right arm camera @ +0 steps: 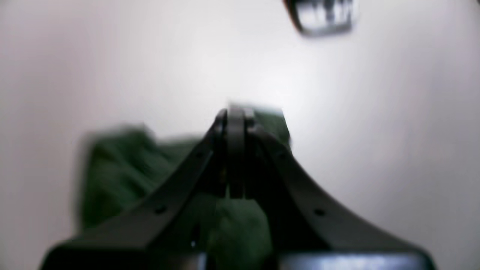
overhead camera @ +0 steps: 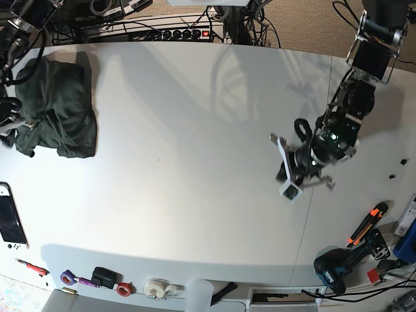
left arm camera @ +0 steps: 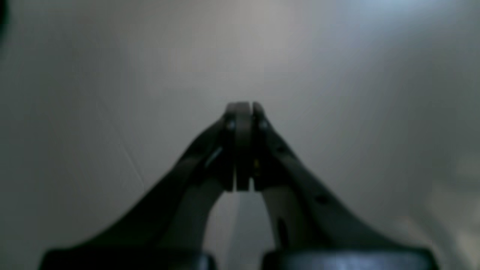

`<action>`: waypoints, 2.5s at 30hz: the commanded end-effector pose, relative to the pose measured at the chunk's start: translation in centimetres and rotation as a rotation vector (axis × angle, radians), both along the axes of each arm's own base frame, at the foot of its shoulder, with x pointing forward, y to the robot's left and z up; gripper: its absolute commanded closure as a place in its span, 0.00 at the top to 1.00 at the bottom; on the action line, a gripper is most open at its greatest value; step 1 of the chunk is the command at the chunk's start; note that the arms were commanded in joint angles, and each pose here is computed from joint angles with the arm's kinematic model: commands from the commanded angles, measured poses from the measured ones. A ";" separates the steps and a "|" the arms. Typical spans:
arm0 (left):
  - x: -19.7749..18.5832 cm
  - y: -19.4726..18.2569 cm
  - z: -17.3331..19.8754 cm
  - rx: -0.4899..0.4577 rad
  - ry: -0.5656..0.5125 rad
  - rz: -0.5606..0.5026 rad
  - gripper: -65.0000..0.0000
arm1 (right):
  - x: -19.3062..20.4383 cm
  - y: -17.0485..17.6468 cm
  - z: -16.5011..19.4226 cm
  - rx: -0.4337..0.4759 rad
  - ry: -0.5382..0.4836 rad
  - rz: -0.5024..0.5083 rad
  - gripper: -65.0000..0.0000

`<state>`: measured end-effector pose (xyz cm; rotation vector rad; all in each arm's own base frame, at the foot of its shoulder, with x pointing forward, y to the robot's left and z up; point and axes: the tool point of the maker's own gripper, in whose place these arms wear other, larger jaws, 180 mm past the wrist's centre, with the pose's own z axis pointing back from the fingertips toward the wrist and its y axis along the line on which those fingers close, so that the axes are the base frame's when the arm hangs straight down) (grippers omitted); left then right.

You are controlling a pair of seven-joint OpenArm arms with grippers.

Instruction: Layout the t-shirt on the table in an organized manner, then fold the t-shirt properly

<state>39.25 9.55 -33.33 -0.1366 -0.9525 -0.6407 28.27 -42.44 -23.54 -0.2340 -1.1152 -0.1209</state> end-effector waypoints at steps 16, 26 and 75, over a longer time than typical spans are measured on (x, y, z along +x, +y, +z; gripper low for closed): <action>-3.8 1.2 9.1 -0.601 0.007 -0.240 0.00 | -10.8 -1.0 3.9 0.051 -0.091 -0.098 0.00; -13.1 -4.9 6.5 -0.827 0.225 -0.328 0.00 | -17.0 2.1 2.7 0.261 -0.056 -0.024 0.00; -33.7 17.3 -20.9 -0.686 0.696 0.859 0.00 | -34.6 17.8 -38.5 0.590 0.957 -0.155 0.00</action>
